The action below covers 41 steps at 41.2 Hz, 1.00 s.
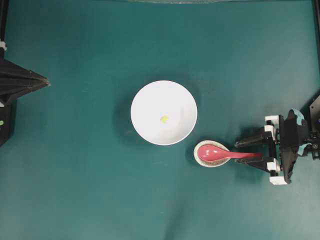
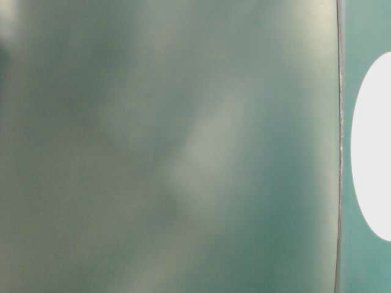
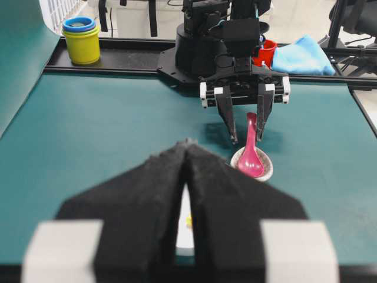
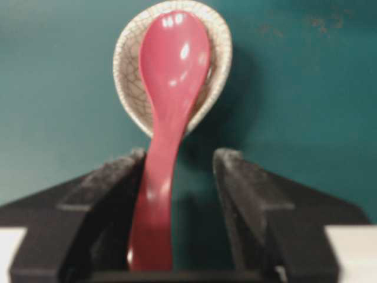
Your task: Scoop the yellow hexagonal prism block from the bowl with a spoon using the right arm.
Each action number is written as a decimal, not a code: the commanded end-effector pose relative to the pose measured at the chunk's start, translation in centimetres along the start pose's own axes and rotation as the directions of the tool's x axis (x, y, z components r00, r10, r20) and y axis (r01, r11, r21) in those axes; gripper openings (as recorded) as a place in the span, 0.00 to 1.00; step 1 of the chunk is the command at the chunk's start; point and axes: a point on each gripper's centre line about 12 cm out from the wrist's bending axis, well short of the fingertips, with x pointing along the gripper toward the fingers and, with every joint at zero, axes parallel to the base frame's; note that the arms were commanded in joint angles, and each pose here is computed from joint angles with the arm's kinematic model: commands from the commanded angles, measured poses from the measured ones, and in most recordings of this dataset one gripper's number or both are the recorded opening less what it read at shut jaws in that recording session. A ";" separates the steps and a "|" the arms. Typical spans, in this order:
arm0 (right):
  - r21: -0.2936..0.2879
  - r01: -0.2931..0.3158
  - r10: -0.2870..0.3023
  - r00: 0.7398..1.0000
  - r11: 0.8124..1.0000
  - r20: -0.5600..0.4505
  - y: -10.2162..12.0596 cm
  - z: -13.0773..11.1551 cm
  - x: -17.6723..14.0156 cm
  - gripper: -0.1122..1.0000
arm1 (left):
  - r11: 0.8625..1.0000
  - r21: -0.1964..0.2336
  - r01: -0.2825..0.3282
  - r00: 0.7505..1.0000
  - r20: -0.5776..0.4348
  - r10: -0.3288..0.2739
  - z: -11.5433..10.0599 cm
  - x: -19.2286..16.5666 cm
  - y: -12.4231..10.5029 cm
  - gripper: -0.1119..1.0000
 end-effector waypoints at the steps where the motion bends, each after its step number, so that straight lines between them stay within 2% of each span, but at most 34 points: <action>1: -0.007 -0.013 0.013 1.000 1.000 0.018 0.4 0.3 0.1 0.59 | 1.000 -0.001 -0.001 1.000 0.017 0.001 0.9 0.3 0.0 0.13; 8: -0.029 -0.012 0.012 1.000 1.000 0.021 0.4 0.4 0.1 0.59 | 1.000 -0.001 -0.001 1.000 0.017 0.001 0.9 0.3 0.0 0.13; 22: -0.029 -0.020 0.021 1.000 0.999 0.018 0.6 0.4 0.3 0.59 | 1.000 -0.001 -0.001 1.000 0.017 0.001 0.9 0.3 0.0 0.13; 41: -0.031 -0.031 0.032 0.999 0.999 0.019 0.8 0.4 0.4 0.54 | 1.000 -0.001 -0.001 1.000 0.018 0.001 0.9 0.3 0.0 0.13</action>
